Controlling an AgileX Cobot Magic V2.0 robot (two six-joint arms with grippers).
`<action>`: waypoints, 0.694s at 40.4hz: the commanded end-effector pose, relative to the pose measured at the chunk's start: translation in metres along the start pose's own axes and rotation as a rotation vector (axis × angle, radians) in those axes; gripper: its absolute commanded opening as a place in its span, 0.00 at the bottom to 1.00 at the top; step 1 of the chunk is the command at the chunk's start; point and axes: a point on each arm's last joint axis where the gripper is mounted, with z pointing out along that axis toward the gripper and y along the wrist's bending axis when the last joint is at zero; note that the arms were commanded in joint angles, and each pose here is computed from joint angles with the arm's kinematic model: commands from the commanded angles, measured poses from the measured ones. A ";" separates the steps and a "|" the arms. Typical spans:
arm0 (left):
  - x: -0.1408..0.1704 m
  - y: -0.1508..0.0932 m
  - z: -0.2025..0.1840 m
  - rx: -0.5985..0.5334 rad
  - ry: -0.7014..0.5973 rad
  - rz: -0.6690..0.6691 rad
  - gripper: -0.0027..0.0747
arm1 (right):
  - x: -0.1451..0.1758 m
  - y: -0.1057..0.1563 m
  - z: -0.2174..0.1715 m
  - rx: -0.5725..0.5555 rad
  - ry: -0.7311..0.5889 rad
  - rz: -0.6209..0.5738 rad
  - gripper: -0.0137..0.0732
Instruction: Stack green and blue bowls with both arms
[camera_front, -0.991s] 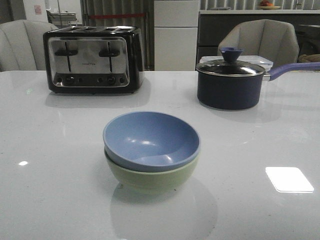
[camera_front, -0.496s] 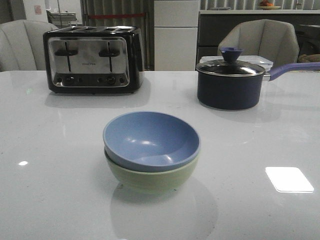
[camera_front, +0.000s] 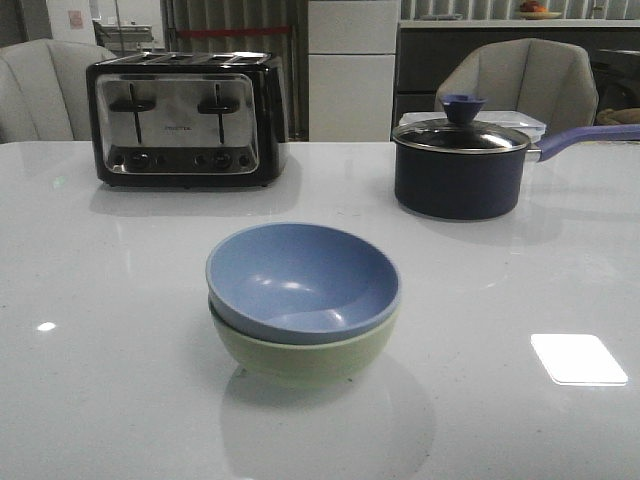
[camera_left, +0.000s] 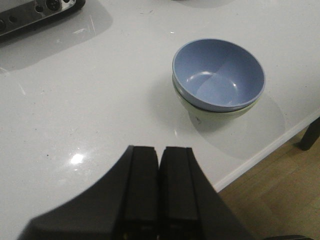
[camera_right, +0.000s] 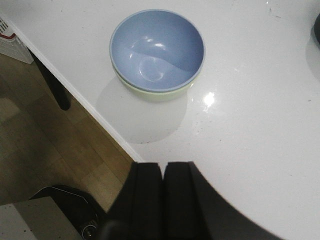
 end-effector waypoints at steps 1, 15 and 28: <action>-0.013 0.005 -0.011 -0.055 -0.157 0.005 0.15 | -0.013 -0.002 -0.006 0.026 -0.091 0.004 0.22; 0.053 0.018 -0.025 -0.454 -0.455 -0.139 0.15 | -0.013 -0.002 -0.006 0.026 -0.092 0.004 0.22; 0.098 0.016 -0.005 -0.512 -0.594 -0.239 0.15 | -0.013 -0.002 -0.006 0.026 -0.092 0.004 0.22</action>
